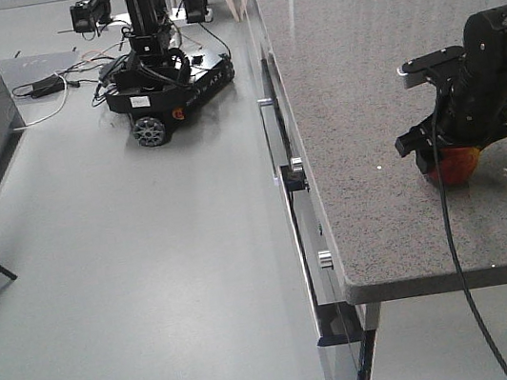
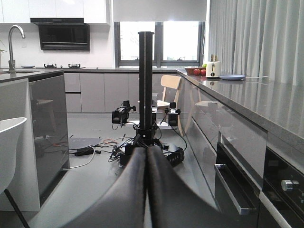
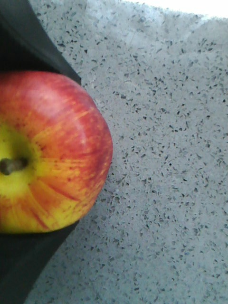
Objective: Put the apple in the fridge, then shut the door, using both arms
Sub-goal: 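Close the right gripper on the apple and lift it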
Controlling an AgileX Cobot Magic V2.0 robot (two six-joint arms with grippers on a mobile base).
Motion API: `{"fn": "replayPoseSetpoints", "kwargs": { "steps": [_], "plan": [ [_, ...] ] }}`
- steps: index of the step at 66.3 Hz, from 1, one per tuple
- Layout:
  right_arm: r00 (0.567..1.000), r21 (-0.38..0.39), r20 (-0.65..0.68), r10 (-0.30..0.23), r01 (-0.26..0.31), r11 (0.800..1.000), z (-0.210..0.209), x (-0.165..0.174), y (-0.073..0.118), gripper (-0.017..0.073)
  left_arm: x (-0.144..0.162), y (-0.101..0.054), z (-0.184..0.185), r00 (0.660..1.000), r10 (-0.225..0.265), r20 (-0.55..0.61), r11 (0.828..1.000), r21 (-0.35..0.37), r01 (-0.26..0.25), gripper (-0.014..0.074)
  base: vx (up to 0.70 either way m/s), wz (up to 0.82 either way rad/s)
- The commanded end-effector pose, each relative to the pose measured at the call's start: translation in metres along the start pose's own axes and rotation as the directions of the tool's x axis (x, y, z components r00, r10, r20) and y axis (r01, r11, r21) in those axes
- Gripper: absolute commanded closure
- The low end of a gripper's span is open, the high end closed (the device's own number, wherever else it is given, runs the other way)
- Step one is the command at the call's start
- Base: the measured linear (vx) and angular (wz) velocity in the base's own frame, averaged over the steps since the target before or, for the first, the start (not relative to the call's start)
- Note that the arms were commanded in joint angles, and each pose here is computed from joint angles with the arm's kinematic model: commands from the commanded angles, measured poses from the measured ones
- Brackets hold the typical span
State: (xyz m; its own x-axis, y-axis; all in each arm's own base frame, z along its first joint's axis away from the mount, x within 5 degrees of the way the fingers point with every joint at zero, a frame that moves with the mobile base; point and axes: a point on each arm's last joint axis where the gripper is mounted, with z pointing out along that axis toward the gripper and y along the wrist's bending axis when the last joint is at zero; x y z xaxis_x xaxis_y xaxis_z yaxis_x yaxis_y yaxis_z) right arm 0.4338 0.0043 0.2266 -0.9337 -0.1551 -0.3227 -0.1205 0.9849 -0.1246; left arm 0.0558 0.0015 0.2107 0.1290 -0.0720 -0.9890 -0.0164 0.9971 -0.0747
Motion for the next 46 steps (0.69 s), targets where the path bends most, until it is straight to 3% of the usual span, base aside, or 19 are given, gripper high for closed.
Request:
{"fn": "replayPoseSetpoints", "kwargs": {
  "steps": [1, 16, 25, 37, 46],
  "plan": [
    [0.994, 0.024, 0.107, 0.009, -0.011, 1.000, -0.033, -0.009, -0.008, 0.0209, 0.002, 0.000, -0.001, 0.998, -0.017, 0.058, 1.000, 0.009, 0.017, 0.0599, 0.00, 0.00],
    [0.989, -0.013, 0.143, 0.042, -0.040, 0.999, -0.058, -0.008, -0.007, 0.0330, 0.002, 0.000, -0.001, 0.998, -0.017, 0.058, 1.000, 0.009, 0.017, 0.0599, 0.00, 0.00],
    [0.985, -0.104, 0.158, 0.072, -0.056, 0.993, -0.085, -0.003, 0.001, 0.0368, 0.002, 0.000, -0.001, 0.998, -0.017, 0.058, 1.000, 0.009, 0.017, 0.0599, 0.00, 0.00],
    [0.966, -0.259, 0.241, 0.090, -0.025, 0.965, -0.128, 0.013, 0.015, 0.0374, 0.002, 0.000, -0.001, 0.998, -0.017, 0.058, 1.000, 0.009, 0.017, 0.0599, 0.00, 0.00],
    [0.943, -0.285, 0.319, 0.093, 0.002, 0.958, -0.157, 0.041, 0.019, 0.0373, 0.002, 0.000, -0.001, 0.998, -0.017, 0.058, 1.000, 0.009, 0.017, 0.0599, 0.00, 0.00]
  ]
}}
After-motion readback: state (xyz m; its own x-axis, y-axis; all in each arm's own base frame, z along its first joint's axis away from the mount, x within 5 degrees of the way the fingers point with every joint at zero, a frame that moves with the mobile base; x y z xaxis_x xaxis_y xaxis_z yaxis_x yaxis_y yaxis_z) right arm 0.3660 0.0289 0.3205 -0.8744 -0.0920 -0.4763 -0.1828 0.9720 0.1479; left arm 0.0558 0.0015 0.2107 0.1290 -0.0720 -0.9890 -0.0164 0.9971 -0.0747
